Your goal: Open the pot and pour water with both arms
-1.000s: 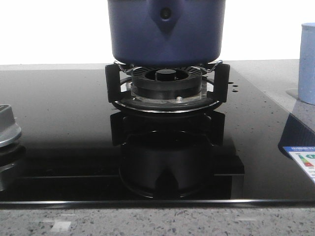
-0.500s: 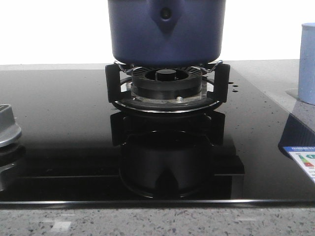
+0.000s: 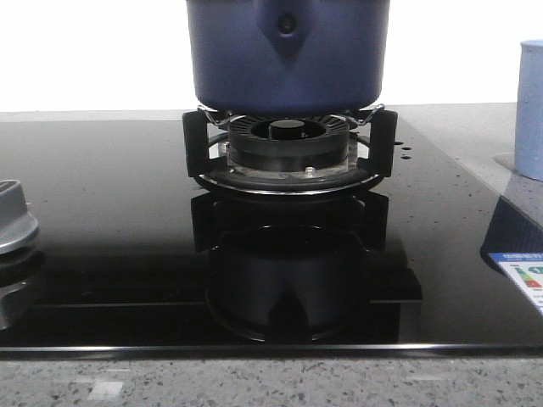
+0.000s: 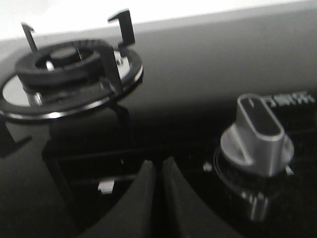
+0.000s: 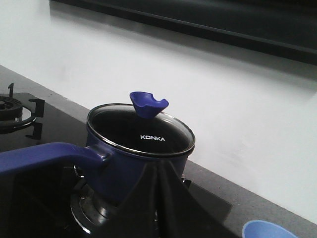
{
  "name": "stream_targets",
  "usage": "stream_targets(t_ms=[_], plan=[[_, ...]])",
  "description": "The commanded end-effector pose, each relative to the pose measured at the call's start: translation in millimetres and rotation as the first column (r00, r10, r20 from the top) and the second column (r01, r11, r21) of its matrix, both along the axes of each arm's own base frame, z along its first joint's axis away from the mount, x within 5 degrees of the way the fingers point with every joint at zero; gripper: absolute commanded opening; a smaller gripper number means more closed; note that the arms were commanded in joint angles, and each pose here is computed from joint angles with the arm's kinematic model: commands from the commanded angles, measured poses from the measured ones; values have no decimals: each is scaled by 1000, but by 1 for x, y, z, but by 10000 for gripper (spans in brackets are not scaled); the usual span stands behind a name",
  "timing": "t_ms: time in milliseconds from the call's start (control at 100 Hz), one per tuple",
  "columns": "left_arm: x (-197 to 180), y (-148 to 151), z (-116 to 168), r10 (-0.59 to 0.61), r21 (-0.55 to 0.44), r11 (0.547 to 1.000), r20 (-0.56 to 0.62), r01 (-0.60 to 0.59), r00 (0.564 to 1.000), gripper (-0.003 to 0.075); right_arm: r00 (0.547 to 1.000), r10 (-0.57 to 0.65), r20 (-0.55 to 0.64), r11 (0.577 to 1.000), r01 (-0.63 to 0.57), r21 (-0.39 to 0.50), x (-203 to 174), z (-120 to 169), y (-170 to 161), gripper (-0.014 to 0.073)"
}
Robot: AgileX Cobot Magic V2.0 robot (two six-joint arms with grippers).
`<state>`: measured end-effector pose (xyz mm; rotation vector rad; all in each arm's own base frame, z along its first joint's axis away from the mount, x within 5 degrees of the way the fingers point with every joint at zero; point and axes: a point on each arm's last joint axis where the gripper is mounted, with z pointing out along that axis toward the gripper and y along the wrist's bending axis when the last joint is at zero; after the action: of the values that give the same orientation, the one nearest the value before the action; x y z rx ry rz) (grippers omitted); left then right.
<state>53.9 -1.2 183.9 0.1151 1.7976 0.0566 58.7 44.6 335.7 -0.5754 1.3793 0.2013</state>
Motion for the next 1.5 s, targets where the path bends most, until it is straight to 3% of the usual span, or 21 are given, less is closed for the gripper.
stream_targets(t_ms=[0,780,950,1070,1170,1310,1380,1490], plan=[[0,0,-11,1,-24,1000,11,-1,1000,-20,999,-39,27,999,39,-13,1,7,-3,-64],[0,0,-11,1,-24,1000,11,-1,1000,-20,999,-38,27,999,38,-13,1,7,-3,-64],[0,0,-11,1,-24,1000,11,-1,1000,-20,997,-80,-18,997,80,-6,8,-10,-6,-64],[0,0,-11,1,-24,1000,11,-1,1000,-20,995,-75,-60,996,78,44,11,-21,-6,-64],[0,0,-11,1,-24,1000,11,-1,1000,-20,998,-64,-19,995,65,70,12,-27,-6,-64],[0,0,-11,1,-24,1000,11,-1,1000,-20,975,-175,134,985,171,35,17,-28,-14,-64],[0,0,-11,1,-24,1000,11,-1,1000,-20,950,-276,144,961,267,75,19,-29,-23,-64],[0,0,-11,1,-24,1000,11,-1,1000,-20,906,-422,-46,885,422,194,24,-41,-39,-64]])
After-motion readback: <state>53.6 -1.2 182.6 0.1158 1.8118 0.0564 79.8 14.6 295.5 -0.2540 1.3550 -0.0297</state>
